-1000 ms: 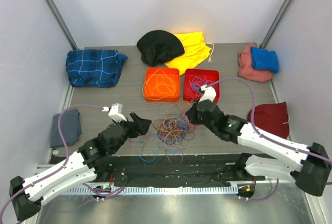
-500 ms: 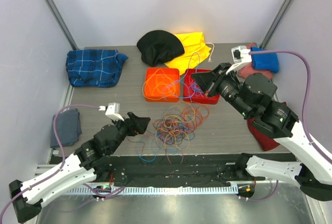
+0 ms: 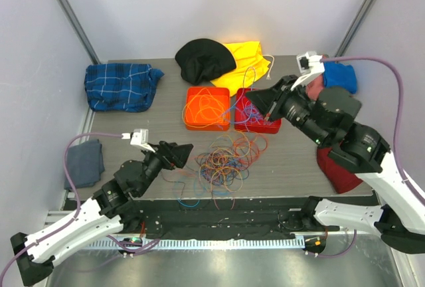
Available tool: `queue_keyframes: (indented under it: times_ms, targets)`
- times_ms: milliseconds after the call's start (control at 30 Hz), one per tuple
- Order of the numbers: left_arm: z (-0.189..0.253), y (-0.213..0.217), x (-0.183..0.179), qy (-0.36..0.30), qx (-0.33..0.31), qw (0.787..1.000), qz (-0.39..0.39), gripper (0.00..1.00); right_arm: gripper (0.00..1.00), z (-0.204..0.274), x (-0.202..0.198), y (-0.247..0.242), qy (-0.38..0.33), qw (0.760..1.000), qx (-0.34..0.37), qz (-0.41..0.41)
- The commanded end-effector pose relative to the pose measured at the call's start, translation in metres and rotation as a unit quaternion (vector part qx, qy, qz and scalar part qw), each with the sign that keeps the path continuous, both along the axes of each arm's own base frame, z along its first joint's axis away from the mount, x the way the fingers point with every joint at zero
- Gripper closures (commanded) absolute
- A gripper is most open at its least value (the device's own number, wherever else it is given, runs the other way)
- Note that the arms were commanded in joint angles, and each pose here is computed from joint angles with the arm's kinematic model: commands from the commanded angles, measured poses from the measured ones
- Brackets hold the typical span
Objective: Untangle the cables
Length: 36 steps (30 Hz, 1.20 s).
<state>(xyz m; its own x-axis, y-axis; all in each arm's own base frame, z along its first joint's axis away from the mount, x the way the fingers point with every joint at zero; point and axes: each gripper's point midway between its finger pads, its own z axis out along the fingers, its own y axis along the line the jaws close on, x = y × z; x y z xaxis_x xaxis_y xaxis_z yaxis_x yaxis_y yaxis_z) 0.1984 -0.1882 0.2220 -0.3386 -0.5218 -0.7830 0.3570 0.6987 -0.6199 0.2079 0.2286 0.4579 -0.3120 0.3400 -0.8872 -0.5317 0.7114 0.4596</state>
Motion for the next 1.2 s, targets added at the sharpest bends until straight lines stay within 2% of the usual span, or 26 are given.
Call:
queue_keyframes:
  times_ms: [0,133,500,667,900,1000,1033,1167]
  targets:
    - [0.064,-0.013,0.001,-0.093,-0.064,0.993,-0.027,0.14,0.99,0.050,-0.017,0.002,-0.045,0.997,0.040,0.040]
    - [0.087,-0.039,0.008,-0.143,-0.089,0.984,-0.052,0.13,0.99,0.043,-0.020,0.016,-0.029,0.996,0.053,0.068]
    - [0.093,-0.133,-0.001,-0.230,-0.116,0.948,-0.187,0.11,0.99,0.054,-0.033,0.030,-0.024,0.989,0.089,0.117]
    - [0.089,-0.158,-0.006,-0.236,-0.121,0.940,-0.215,0.10,0.99,0.049,-0.035,0.031,-0.020,0.989,0.083,0.121]
    - [0.072,-0.188,0.010,-0.216,-0.118,0.945,-0.215,0.10,0.99,0.041,-0.035,0.032,-0.014,0.989,0.087,0.122]
    - [0.059,-0.196,0.021,-0.198,-0.112,0.953,-0.201,0.20,0.99,0.043,-0.037,0.029,-0.015,0.988,0.090,0.123]
    - [0.055,-0.197,0.023,-0.192,-0.112,0.954,-0.199,0.28,0.99,0.043,-0.038,0.028,-0.015,0.988,0.090,0.123]
    - [0.046,-0.200,0.030,-0.182,-0.106,0.959,-0.191,0.46,0.99,0.046,-0.041,0.024,-0.018,0.988,0.096,0.122]
